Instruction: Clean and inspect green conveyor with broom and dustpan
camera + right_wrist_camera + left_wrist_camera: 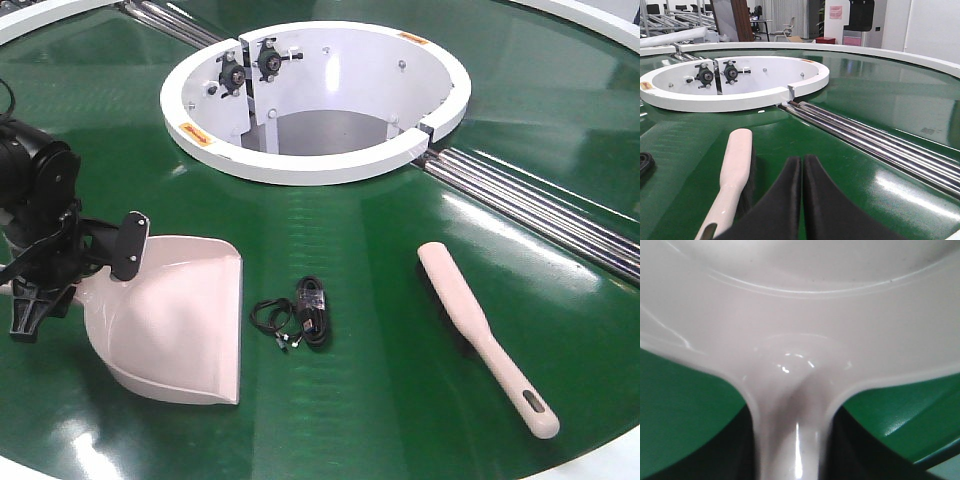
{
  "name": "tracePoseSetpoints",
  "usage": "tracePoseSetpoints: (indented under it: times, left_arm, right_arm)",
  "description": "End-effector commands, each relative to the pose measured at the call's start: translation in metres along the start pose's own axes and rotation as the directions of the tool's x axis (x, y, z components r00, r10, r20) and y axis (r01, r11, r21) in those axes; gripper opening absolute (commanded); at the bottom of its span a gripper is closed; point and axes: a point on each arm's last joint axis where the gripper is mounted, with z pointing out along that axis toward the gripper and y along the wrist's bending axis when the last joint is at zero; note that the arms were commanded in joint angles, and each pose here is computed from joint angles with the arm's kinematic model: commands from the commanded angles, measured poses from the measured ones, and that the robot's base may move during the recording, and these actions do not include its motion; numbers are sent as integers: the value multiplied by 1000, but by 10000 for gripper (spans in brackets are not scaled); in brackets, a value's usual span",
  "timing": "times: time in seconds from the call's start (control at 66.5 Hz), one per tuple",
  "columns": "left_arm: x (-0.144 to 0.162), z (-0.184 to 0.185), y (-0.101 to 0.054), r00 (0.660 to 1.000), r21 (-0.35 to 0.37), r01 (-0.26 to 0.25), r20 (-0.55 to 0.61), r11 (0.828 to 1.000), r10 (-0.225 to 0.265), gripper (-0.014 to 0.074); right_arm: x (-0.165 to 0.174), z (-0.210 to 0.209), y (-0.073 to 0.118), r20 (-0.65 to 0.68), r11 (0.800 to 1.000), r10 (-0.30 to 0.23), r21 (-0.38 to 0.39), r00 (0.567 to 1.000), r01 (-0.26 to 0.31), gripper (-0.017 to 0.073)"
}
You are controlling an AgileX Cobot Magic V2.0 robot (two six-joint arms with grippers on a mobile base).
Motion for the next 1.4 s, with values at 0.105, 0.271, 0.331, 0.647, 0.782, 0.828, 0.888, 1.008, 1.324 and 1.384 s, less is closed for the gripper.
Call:
tracePoseSetpoints:
  times: [0.105, 0.271, 0.331, 0.647, 0.782, 0.828, 0.888, 1.008, 1.324, 1.384]
  left_arm:
    - [-1, -20, 0, 1000, -39, -14, 20, 999, 15, -6]
    - [-1, -20, 0, 1000, -39, -14, 20, 999, 15, -6]
    - [-1, -20, 0, 1000, -39, -14, 20, 999, 15, -6]
    - [-1, -20, 0, 1000, -39, -13, 22, 999, 14, -6]
    - [-1, -20, 0, 1000, -37, -11, 26, 999, 12, -6]
    - [-1, -20, 0, 1000, -37, -11, 26, 999, 12, -6]
    - [-1, -20, 0, 1000, -37, -11, 26, 999, 12, -6]
    - [-1, -20, 0, 1000, -37, -11, 26, 999, 12, -6]
    - [-1, -20, 0, 1000, -37, -11, 26, 999, 12, -6]
    - [-1, -20, 0, 1000, -37, -11, 26, 999, 12, -6]
  right_arm:
    - [-7, -1, 0, 86, 1000, -6, -3, 996, 6, -8]
    - [-7, -1, 0, 90, 1000, -7, -3, 996, 7, -8]
    - [-10, -1, 0, 117, 1000, -6, -4, 993, 7, -8]
    - [-59, -12, -1, 274, 997, 83, -25, 958, -79, -8]
    - [-100, -9, -3, 247, 998, 64, -15, 967, -62, -8]
    - [-112, -5, -3, 215, 997, 72, -14, 974, -70, -8]
    - [-125, 4, -4, 154, 997, 80, -10, 985, -80, -8]
    - [-144, 25, -4, 19, 995, 102, -3, 995, -102, -8]
    - [-142, 58, -3, -98, 993, 119, 3, 988, -120, -8]
    - [-141, 60, -3, -106, 995, 102, 3, 989, -103, -3]
